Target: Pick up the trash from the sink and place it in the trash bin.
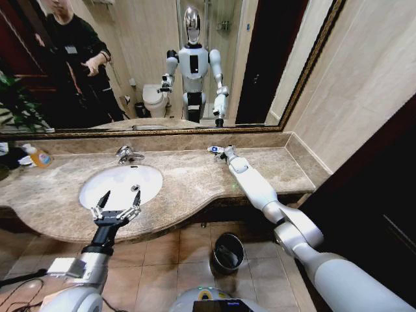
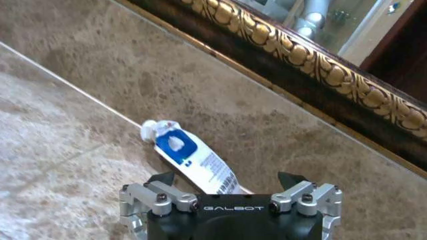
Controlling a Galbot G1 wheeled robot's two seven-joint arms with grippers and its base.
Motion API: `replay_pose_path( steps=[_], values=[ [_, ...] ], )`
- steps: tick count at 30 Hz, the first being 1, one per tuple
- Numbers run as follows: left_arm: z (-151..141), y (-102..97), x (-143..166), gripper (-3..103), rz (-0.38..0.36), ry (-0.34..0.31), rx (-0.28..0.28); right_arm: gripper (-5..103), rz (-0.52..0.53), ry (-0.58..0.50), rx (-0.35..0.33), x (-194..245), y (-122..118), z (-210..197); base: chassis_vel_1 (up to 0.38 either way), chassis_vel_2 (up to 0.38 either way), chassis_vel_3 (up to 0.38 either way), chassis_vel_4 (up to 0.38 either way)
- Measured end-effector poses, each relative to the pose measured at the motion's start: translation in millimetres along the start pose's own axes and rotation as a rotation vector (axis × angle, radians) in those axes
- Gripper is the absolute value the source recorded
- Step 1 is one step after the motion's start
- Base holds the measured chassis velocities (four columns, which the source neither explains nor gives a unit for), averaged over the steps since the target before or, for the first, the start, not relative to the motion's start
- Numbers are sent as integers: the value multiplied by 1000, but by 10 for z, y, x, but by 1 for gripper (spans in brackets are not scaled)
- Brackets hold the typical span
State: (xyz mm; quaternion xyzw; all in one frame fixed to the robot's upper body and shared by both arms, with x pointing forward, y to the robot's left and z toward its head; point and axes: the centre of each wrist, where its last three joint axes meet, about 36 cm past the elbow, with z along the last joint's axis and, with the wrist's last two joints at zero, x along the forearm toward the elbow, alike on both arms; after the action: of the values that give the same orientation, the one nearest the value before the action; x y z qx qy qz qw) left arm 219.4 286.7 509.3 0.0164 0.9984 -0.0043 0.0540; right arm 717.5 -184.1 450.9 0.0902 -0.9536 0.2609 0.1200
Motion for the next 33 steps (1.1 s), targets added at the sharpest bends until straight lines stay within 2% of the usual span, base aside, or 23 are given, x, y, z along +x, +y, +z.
replay_pose_path(
  steps=[4,14,17,18,22,23,26,28,29,30,32,33],
  values=[
    [0,0,0,100,0,0,0,100,17,3,24,-19,5,33,0,0,0,0],
    [0,0,0,100,0,0,0,101,56,13,26,-90,17,27,0,0,0,0],
    [0,0,0,100,0,0,0,92,64,16,28,-105,40,45,0,0,0,0],
    [0,0,0,100,0,0,0,92,64,16,28,-105,40,45,0,0,0,0],
    [0,0,0,100,0,0,0,77,70,16,17,-116,60,60,0,0,0,0],
    [0,0,0,100,0,0,0,77,70,16,17,-116,60,60,0,0,0,0],
    [0,0,0,100,0,0,0,61,70,13,13,-116,49,67,0,0,0,0],
    [0,0,0,100,0,0,0,61,69,13,12,-116,46,69,0,0,0,0],
    [0,0,0,100,0,0,0,56,65,14,9,-114,37,82,0,0,0,0],
    [0,0,0,100,0,0,0,44,62,14,5,-112,34,93,0,0,0,0],
    [0,0,0,100,0,0,0,44,60,14,2,-111,34,98,0,0,0,0],
    [0,0,0,100,0,0,0,39,55,15,-3,-109,35,105,0,0,0,0]
  ],
)
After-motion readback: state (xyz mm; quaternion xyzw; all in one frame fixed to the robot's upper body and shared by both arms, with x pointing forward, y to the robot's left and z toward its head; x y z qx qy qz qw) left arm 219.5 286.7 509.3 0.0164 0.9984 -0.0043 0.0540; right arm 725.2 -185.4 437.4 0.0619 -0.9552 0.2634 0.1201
